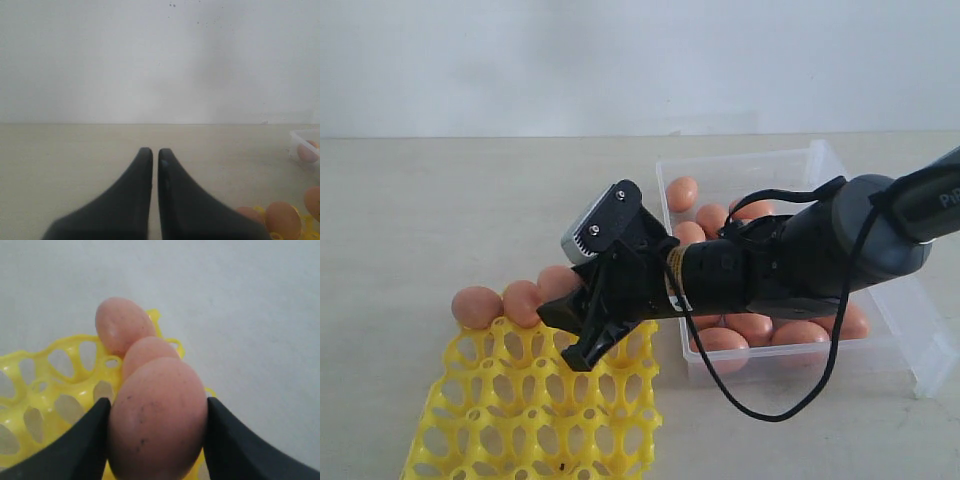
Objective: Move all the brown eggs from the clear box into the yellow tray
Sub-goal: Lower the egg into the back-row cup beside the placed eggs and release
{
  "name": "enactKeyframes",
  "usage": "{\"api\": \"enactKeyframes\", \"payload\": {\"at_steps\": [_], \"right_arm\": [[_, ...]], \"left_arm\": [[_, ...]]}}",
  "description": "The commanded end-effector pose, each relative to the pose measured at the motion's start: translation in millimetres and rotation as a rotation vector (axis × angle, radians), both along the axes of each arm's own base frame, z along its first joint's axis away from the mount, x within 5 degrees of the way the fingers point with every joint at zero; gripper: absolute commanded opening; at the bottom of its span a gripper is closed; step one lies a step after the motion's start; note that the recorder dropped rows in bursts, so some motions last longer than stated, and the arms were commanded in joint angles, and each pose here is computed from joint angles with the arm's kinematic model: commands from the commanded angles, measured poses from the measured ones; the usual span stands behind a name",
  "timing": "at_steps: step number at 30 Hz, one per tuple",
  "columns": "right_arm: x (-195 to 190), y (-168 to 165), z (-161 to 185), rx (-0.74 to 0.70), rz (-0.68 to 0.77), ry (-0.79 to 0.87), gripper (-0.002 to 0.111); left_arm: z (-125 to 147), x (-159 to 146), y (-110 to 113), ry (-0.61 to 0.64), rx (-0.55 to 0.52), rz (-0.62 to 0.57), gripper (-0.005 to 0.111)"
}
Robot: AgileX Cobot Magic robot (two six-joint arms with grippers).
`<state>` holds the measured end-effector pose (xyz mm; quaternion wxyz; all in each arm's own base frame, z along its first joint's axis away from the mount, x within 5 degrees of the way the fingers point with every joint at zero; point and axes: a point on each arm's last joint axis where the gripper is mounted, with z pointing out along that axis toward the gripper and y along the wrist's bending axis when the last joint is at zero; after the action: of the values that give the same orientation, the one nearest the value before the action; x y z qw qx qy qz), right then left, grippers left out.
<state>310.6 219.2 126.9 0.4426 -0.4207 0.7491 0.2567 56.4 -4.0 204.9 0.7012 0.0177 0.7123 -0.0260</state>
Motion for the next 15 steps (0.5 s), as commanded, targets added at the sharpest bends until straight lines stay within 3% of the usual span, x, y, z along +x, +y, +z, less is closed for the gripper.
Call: {"api": "enactKeyframes", "payload": {"at_steps": [1,11,13,14,15], "right_arm": [[-1.3,2.9,7.2,0.028,0.026,-0.020,0.034],[0.3,0.9,5.6,0.015,-0.009,-0.002,0.033],[1.3,0.7,6.1,0.026,-0.027,0.004,0.022],[1.3,0.7,6.1,0.026,-0.027,0.004,0.005],[1.3,0.7,6.1,0.026,-0.027,0.004,-0.001]], "left_arm": [[-0.8,-0.1,0.2,-0.003,0.003,0.003,0.004],[-1.1,-0.1,0.1,0.001,0.003,0.003,0.004],[-1.1,-0.1,0.1,0.001,0.003,0.003,0.004],[-1.1,-0.1,0.1,0.001,0.003,0.003,0.004],[-1.1,-0.1,0.1,0.001,0.003,0.003,0.004]]}}
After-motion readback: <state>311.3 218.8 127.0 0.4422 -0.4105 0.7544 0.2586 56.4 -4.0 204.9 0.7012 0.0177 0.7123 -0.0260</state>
